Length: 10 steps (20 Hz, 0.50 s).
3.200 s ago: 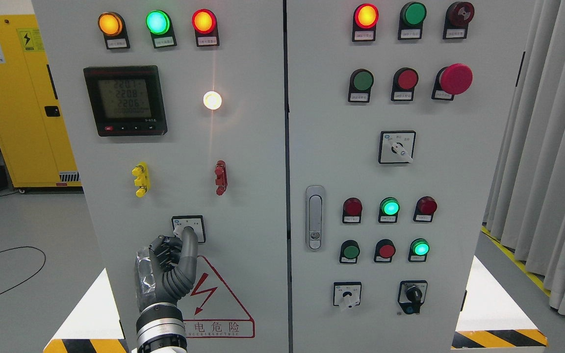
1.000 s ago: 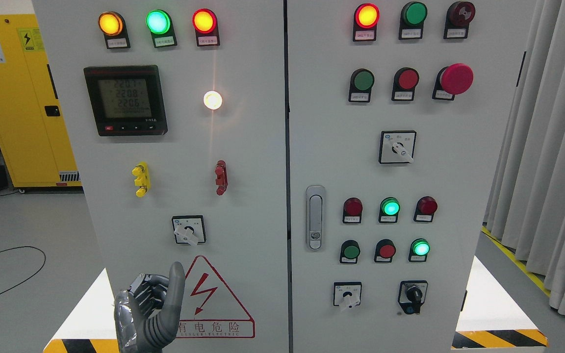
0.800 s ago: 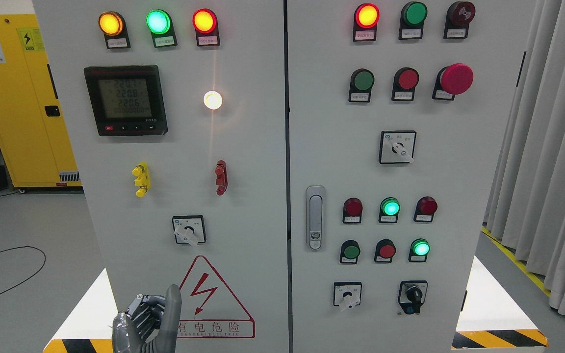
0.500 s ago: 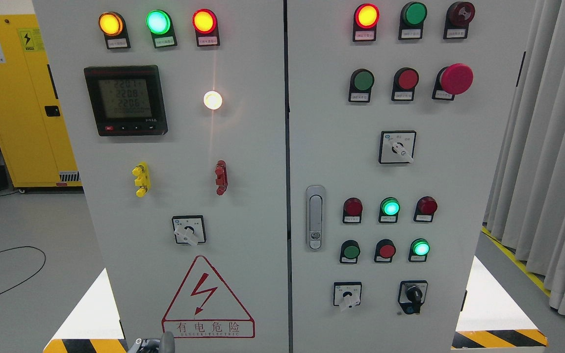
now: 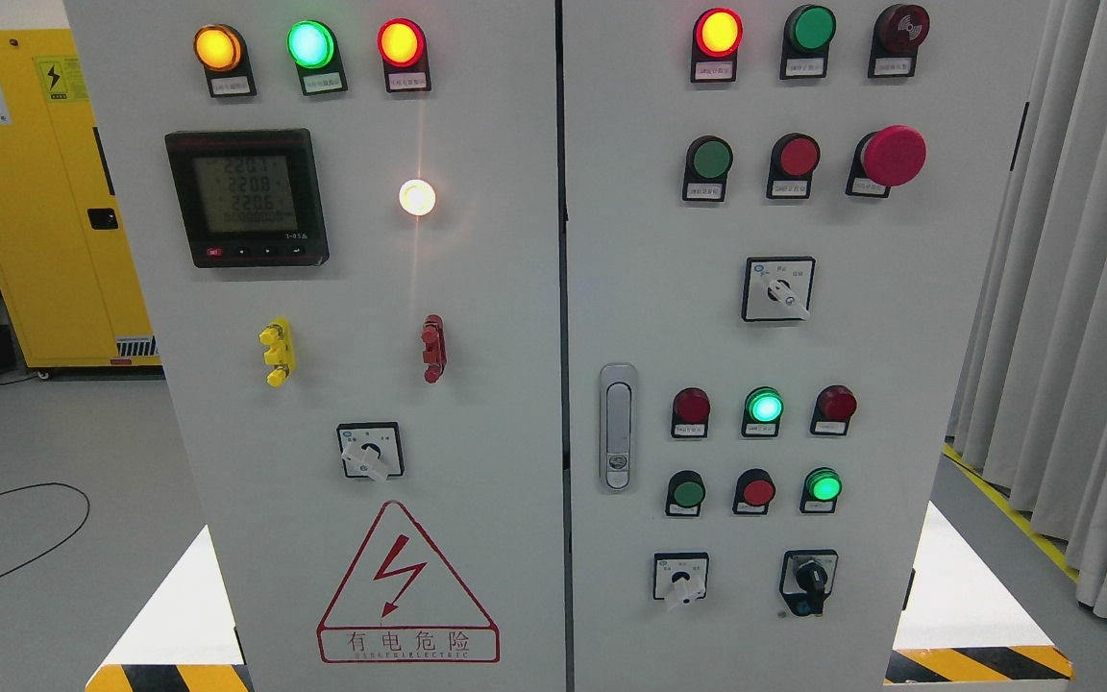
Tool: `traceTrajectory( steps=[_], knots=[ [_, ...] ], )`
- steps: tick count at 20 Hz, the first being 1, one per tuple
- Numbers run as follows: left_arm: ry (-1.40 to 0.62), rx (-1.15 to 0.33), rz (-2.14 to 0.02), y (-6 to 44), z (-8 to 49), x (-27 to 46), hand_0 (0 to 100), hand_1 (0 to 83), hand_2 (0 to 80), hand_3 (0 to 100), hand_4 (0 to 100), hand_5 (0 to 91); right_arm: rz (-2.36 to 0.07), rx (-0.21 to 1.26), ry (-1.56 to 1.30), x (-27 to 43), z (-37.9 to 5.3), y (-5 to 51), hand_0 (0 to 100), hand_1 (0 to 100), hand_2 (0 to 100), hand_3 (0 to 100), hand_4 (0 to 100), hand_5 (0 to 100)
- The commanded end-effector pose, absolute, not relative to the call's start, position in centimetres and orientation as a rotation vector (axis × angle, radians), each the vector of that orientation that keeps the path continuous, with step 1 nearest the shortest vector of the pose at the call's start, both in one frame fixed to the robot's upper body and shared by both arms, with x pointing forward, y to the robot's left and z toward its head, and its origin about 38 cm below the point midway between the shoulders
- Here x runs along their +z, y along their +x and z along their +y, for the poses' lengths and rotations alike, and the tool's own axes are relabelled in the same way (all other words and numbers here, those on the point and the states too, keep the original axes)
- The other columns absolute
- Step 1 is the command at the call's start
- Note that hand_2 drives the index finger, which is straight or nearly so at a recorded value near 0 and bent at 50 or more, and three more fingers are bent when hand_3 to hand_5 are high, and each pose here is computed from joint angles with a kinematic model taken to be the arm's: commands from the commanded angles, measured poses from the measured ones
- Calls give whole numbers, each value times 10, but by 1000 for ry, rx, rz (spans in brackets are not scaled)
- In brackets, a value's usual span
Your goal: Turn on light switch 1
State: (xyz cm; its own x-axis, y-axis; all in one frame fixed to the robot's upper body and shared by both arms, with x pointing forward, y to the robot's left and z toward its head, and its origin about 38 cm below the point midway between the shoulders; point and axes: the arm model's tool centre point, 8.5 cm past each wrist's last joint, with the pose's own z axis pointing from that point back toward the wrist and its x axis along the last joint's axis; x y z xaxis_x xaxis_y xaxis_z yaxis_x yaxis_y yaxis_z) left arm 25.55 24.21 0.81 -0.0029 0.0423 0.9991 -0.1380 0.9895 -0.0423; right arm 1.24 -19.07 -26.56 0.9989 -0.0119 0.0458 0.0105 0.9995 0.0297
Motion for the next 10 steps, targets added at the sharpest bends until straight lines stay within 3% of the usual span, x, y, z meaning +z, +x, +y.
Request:
traceTrajectory(
  steps=[1,7,8,10],
  knots=[
    [165,100,-990,133,286,-154,170,289,382,705,647,342,-45,-11,30,-266,-191,12,0,500,40,0,0,0],
    [96,54,-632,21,289,-216,220,300,253,467,457,113,-45,-13,30,-266,-191,12,0,500,40,0,0,0],
    [58,51,-575,5,283,-224,220,300,253,467,457,113,-45,-11,30,-266,-191,12,0,500,40,0,0,0],
    [7,23,-485,-23,278,-232,231,303,116,358,383,16,-45,-13,30,-266,-191,12,0,500,40,0,0,0]
  ],
)
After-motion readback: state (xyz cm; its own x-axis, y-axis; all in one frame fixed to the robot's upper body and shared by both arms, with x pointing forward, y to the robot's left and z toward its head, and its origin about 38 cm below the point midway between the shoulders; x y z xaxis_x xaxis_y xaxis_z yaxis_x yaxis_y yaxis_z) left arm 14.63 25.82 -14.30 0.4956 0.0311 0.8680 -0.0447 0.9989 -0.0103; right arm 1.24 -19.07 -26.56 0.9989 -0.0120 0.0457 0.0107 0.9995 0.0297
